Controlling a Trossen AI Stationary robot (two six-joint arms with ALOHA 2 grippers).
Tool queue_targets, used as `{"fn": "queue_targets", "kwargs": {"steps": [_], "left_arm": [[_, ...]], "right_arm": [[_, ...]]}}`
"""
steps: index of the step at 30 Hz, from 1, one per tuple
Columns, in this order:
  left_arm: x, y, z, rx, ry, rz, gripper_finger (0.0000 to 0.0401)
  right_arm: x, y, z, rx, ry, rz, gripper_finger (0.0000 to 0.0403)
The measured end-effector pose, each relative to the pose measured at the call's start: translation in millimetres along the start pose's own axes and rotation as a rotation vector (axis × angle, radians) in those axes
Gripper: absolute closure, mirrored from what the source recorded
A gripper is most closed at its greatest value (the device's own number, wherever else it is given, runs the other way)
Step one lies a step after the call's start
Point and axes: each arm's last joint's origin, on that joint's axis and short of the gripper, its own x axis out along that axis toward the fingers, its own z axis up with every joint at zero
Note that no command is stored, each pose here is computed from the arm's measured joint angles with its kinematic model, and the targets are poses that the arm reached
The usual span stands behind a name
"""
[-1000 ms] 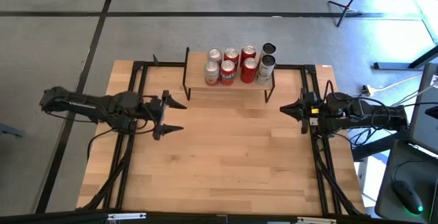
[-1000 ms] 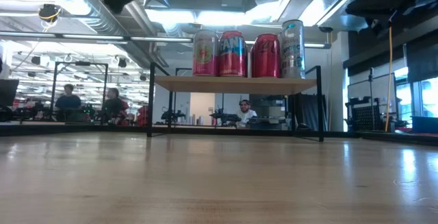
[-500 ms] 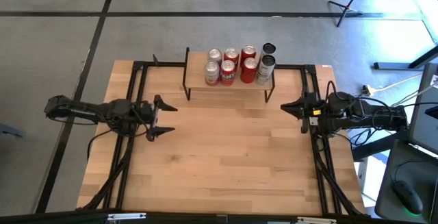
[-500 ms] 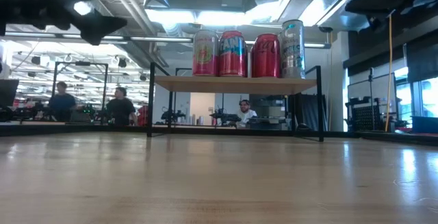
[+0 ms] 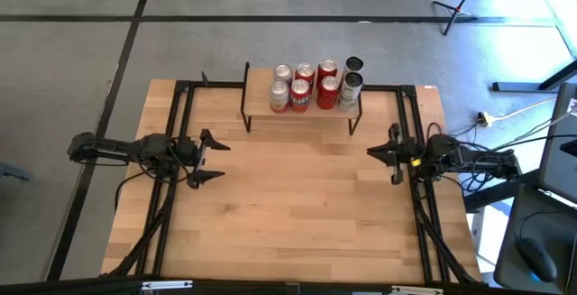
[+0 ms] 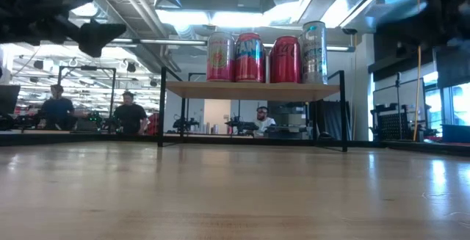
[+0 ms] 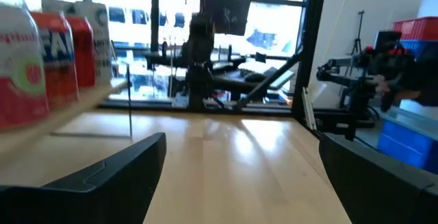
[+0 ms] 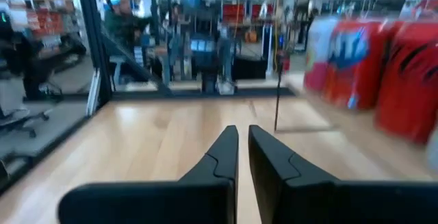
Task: Place canned beverage on shelf
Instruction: Return to Home Position
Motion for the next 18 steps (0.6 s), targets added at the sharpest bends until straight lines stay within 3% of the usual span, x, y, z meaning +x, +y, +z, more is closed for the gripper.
{"fn": "queue_targets", "kwargs": {"steps": [7, 13, 18], "left_arm": [[-4.2, 0.5, 1.2, 0.033, -0.019, 0.011, 0.0023], [-7.0, 0.7, -0.5, 0.047, -0.006, 0.011, 0.0023], [-7.2, 0.6, -8.1, 0.025, 0.076, -0.011, 0.0023]], "right_arm": [[10.2, 1.8, -33.6, 0.034, -0.007, 0.049, 0.0379], [10.1, 2.3, -34.4, 0.03, 0.004, 0.066, 0.0379], [10.0, 2.2, -34.4, 0.122, 0.008, 0.062, 0.0379]]}}
